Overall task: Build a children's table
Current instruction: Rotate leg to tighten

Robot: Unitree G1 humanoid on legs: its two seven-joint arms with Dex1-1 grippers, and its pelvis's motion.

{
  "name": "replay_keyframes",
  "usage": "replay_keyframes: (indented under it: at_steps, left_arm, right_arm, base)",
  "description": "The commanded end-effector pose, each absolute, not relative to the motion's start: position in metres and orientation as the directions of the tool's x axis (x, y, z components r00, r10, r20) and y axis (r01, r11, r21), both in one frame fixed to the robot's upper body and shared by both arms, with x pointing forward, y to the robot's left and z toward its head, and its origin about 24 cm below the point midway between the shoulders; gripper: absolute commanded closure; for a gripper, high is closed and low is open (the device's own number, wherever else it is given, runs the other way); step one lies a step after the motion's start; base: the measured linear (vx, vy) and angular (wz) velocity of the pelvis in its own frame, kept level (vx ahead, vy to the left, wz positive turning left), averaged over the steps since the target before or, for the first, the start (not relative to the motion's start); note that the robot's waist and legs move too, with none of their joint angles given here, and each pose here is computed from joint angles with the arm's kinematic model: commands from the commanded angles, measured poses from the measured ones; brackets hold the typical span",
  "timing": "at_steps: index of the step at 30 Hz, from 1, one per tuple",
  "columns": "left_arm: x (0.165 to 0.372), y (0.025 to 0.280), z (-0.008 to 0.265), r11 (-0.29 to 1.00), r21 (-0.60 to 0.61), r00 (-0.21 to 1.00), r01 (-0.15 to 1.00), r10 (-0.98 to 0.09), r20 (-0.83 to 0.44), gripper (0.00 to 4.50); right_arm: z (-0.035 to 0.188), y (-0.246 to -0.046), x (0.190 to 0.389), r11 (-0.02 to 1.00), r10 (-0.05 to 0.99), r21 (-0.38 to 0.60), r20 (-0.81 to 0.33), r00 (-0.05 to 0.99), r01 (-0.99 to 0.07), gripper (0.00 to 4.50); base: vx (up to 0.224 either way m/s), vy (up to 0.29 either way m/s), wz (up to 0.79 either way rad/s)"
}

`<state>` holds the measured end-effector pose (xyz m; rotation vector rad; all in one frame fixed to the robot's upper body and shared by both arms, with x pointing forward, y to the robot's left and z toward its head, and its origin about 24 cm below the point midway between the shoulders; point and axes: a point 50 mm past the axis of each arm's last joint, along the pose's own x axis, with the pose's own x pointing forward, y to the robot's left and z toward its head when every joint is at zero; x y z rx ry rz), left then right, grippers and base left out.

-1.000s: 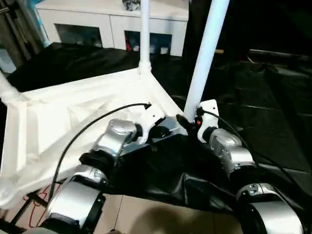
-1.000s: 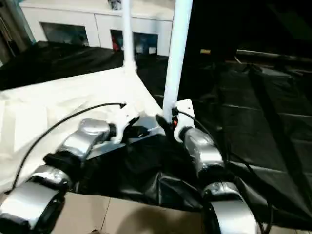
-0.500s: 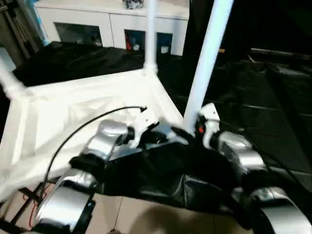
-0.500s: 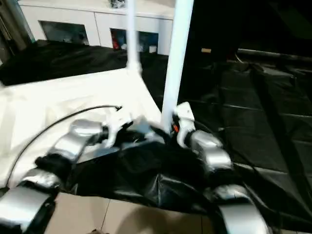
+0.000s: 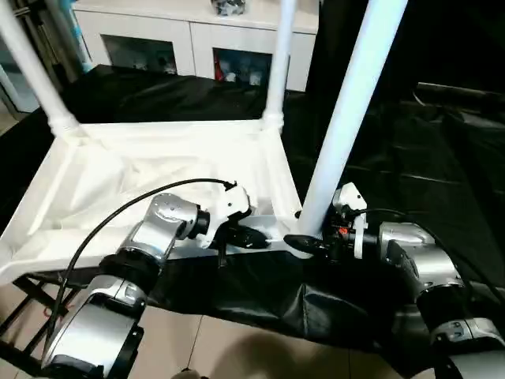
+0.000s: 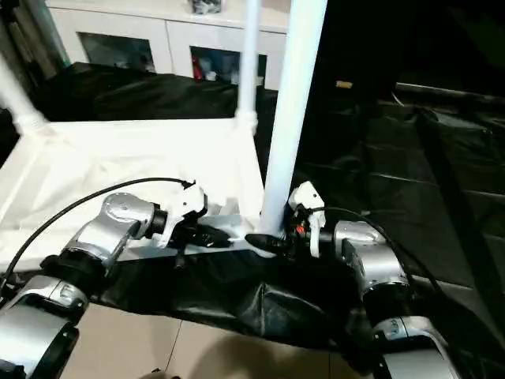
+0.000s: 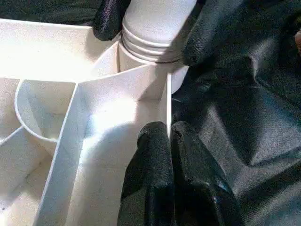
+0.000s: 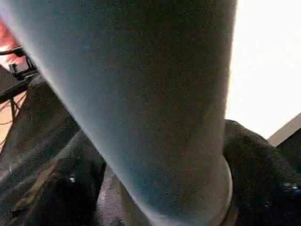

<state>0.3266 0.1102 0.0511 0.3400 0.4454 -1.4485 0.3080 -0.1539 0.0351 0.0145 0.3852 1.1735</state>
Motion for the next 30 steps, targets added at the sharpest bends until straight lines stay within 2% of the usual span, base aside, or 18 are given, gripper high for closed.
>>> replay_keyframes:
  at_steps: [1, 6, 10, 12, 14, 16, 17, 19, 21, 25, 28, 30]
  left_arm:
    - [0.327, 0.097, 0.061, 0.059, -0.005, 0.051, 0.998, -0.896, -0.440, 4.50]
    - [0.327, 0.098, 0.060, 0.055, -0.010, 0.045, 0.998, -0.897, -0.440, 4.50]
    - [0.327, 0.098, 0.061, 0.063, -0.007, 0.053, 0.998, -0.897, -0.438, 4.50]
    - [0.331, 0.096, 0.062, 0.103, 0.002, 0.094, 0.995, -0.900, -0.426, 4.50]
    - [0.337, 0.090, 0.065, 0.175, 0.025, 0.169, 0.984, -0.895, -0.413, 4.50]
    - [0.339, 0.088, 0.065, 0.193, 0.029, 0.188, 0.981, -0.893, -0.409, 4.50]
    - [0.343, 0.082, 0.067, 0.242, 0.047, 0.240, 0.969, -0.882, -0.406, 4.50]
    - [0.346, 0.077, 0.068, 0.278, 0.055, 0.276, 0.959, -0.874, -0.400, 4.50]
    - [0.351, 0.065, 0.068, 0.349, 0.080, 0.351, 0.934, -0.850, -0.392, 4.50]
    - [0.354, 0.054, 0.069, 0.403, 0.091, 0.406, 0.911, -0.831, -0.381, 4.50]
    - [0.353, 0.045, 0.070, 0.393, 0.099, 0.401, 0.914, -0.838, -0.371, 4.50]
    - [0.352, 0.042, 0.070, 0.377, 0.102, 0.387, 0.920, -0.845, -0.368, 4.50]
  right_arm:
    - [0.015, -0.139, 0.293, 0.317, 0.919, 0.296, -0.330, 0.215, -0.901, 1.18]
    - [0.016, -0.136, 0.292, 0.314, 0.919, 0.298, -0.335, 0.209, -0.901, 1.63]
    - [0.017, -0.135, 0.292, 0.319, 0.918, 0.299, -0.332, 0.215, -0.900, 1.77]
    - [0.016, -0.134, 0.296, 0.366, 0.907, 0.286, -0.322, 0.271, -0.885, 1.80]
    - [0.012, -0.132, 0.305, 0.495, 0.853, 0.258, -0.326, 0.407, -0.830, 1.81]
    - [0.010, -0.131, 0.309, 0.544, 0.826, 0.263, -0.332, 0.455, -0.797, 1.81]
    - [0.007, -0.128, 0.313, 0.617, 0.779, 0.266, -0.342, 0.526, -0.741, 1.81]
    - [0.004, -0.125, 0.316, 0.663, 0.743, 0.267, -0.348, 0.572, -0.699, 1.81]
    - [-0.003, -0.117, 0.320, 0.749, 0.659, 0.263, -0.381, 0.648, -0.608, 1.81]
    - [-0.008, -0.109, 0.326, 0.830, 0.557, 0.260, -0.410, 0.722, -0.493, 1.81]
    - [-0.008, -0.102, 0.332, 0.879, 0.477, 0.246, -0.418, 0.773, -0.409, 1.81]
    - [-0.006, -0.099, 0.333, 0.877, 0.480, 0.251, -0.403, 0.779, -0.411, 1.26]
  base:
    - [0.000, 0.000, 0.00]
    - [0.000, 0.000, 0.00]
    - [0.000, 0.000, 0.00]
    - [0.000, 0.000, 0.00]
    - [0.000, 0.000, 0.00]
    - [0.000, 0.000, 0.00]
    - [0.000, 0.000, 0.00]
    - [0.000, 0.000, 0.00]
    - [0.000, 0.000, 0.00]
    - [0.000, 0.000, 0.00]
    - [0.000, 0.000, 0.00]
    - [0.000, 0.000, 0.00]
